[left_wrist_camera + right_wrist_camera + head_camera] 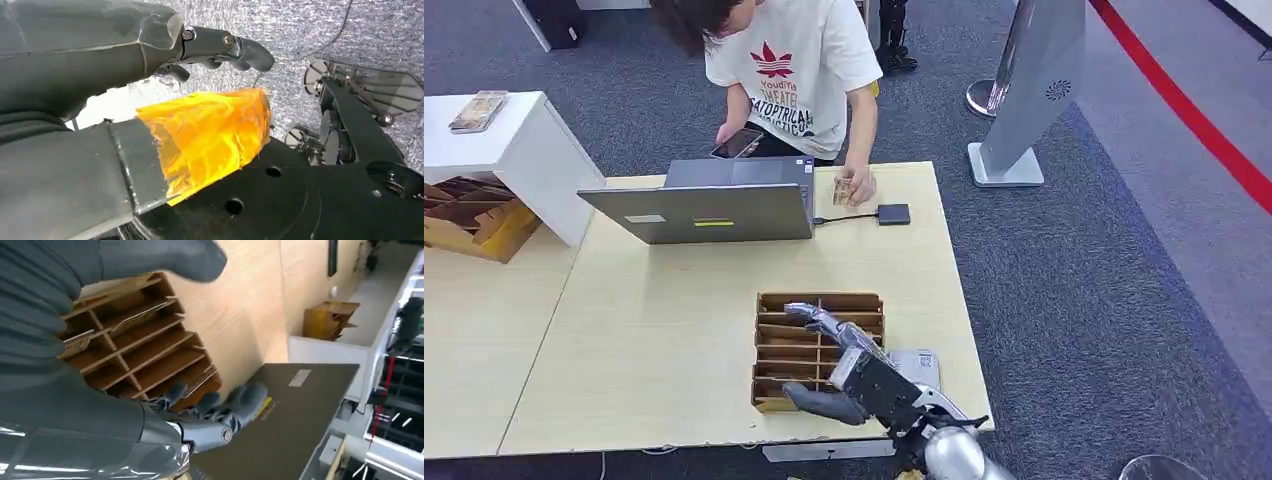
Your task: Pass the card to the sensor for recognition and then transmit it.
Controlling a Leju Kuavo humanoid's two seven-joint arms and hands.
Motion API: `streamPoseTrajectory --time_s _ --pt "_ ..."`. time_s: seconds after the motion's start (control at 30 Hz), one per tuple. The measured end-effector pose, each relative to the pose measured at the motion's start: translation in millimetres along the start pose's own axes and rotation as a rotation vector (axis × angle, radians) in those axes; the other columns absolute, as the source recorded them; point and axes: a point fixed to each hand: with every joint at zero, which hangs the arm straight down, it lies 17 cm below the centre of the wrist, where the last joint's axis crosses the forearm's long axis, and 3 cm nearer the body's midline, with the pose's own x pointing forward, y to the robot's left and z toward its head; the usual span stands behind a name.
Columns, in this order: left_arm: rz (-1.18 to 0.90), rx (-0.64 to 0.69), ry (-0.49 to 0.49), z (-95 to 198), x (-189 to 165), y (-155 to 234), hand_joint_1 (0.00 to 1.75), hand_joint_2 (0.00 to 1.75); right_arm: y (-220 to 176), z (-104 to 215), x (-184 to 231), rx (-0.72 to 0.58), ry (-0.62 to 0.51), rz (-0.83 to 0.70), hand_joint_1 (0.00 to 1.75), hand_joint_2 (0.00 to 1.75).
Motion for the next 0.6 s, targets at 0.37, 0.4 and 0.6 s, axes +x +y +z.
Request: streamPoseTrajectory --time_s 0.37,0.4,0.6 --pt "0.025 -0.011 0.005 1 -1 -6 0.0 0.0 -12 3 0 -0.072 -0.02 0.236 1.75 1.75" --pt "0.026 -0.014 0.004 1 0 -7 0.0 0.0 -15 3 1 -0.083 -0.024 0.275 1.75 1.75" --pt "0.027 -0.017 0.003 1 0 -8 0.0 0.0 -19 3 5 -0.121 -0.051 0.472 1.64 1.75"
